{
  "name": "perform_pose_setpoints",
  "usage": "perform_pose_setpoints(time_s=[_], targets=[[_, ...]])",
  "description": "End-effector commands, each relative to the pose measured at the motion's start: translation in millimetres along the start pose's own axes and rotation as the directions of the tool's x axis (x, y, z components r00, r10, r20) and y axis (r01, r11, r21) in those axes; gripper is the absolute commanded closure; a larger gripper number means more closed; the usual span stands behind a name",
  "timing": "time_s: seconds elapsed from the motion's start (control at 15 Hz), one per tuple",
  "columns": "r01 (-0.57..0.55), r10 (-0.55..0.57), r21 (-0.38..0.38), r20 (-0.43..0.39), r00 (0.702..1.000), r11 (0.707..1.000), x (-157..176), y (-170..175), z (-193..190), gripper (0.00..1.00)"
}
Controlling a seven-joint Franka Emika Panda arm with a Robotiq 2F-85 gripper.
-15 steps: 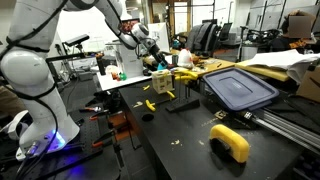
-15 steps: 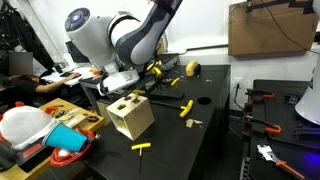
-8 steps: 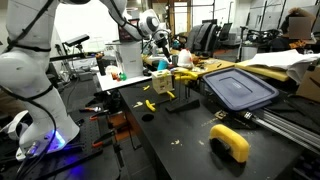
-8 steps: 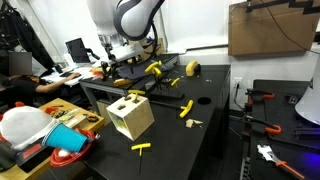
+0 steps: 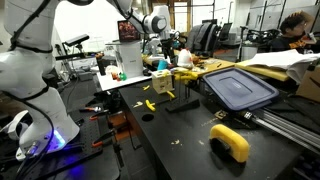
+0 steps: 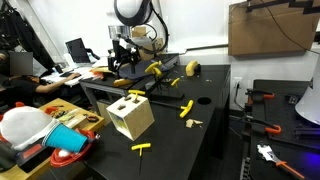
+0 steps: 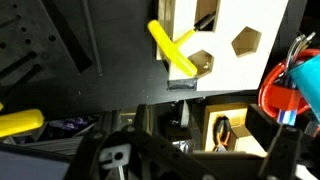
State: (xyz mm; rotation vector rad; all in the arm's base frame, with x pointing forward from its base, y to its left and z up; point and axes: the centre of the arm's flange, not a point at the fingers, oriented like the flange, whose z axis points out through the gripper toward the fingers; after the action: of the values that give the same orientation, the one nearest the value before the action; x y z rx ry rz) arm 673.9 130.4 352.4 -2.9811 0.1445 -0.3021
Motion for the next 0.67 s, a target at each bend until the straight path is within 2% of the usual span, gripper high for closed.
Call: perform_pose_setpoints(time_s=[0.0,0.13,0.27,0.4,0.6], targets=[[0.166,-0.172,0.065,0.085,0.981,0.984,3,16,24,0.00],[0.261,-0.271,0.098,0.115,0.956,0.960,3,22,44,0.00],[0.352,-0.369,0.130,0.147,0.918,0.927,4,28,61,0.00],[0.434,-0.461,0.172,0.179,0.869,0.885,7,33,76,0.00],[0.541,-0.589,0.243,0.220,0.778,0.805,12,42,90,0.00]])
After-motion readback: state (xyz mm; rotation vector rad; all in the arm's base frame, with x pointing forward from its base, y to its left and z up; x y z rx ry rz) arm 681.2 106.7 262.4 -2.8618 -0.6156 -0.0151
